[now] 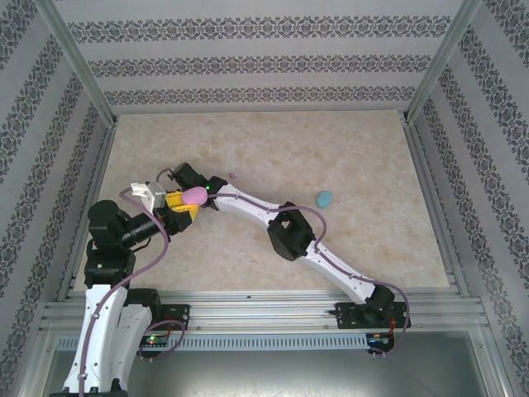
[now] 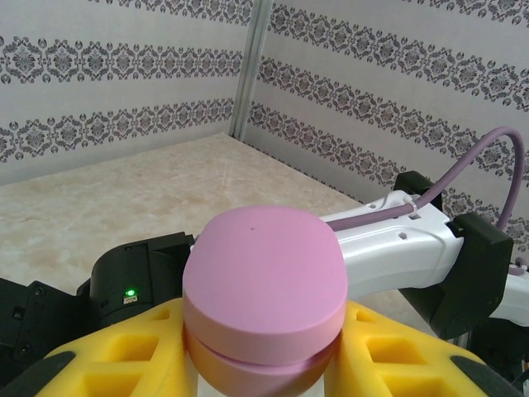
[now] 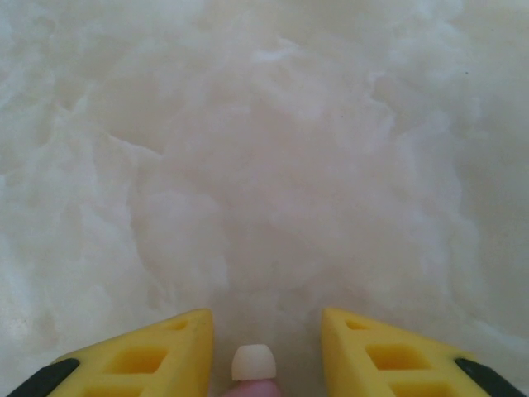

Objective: Insert the wireless bluetooth earbuds into the charging case

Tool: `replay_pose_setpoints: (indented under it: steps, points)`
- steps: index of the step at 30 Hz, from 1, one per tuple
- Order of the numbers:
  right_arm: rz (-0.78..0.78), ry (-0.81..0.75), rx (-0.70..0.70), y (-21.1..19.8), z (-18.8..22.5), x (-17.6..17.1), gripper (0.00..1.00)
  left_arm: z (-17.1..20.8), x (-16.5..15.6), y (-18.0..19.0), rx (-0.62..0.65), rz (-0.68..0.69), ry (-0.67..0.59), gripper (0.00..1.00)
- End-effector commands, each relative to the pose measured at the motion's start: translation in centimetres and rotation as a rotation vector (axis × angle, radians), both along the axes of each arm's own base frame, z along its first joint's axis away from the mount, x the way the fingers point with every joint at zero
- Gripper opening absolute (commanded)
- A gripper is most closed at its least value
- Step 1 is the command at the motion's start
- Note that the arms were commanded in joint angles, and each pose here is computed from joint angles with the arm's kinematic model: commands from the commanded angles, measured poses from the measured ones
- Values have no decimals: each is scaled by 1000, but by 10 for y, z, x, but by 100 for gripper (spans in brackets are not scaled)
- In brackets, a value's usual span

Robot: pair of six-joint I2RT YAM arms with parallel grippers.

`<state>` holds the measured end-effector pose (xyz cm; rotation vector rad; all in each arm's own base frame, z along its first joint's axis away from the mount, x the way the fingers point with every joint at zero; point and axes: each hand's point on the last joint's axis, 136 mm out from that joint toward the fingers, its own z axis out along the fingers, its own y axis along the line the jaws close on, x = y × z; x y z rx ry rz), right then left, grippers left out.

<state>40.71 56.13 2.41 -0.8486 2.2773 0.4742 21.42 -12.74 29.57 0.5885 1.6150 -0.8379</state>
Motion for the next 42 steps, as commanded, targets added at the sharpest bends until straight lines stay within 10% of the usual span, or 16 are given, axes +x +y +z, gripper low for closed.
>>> replay_pose_setpoints:
  steps: [1, 22, 28, 42]
  points:
    - [25, 36, -69, -8, -15, -15, 36, 0, -2, 1, -1, 2, -10, 32]
    - [-198, 221, -44, -158, -10, -45, 28, -2, -9, -4, -41, -39, -7, 31]
    - [-255, 287, -22, -203, -12, -68, 42, -9, -9, -6, -53, -51, 6, 30]
    - [-132, 237, 17, -102, 27, -41, 51, -7, -3, 1, -45, 18, 7, 29]
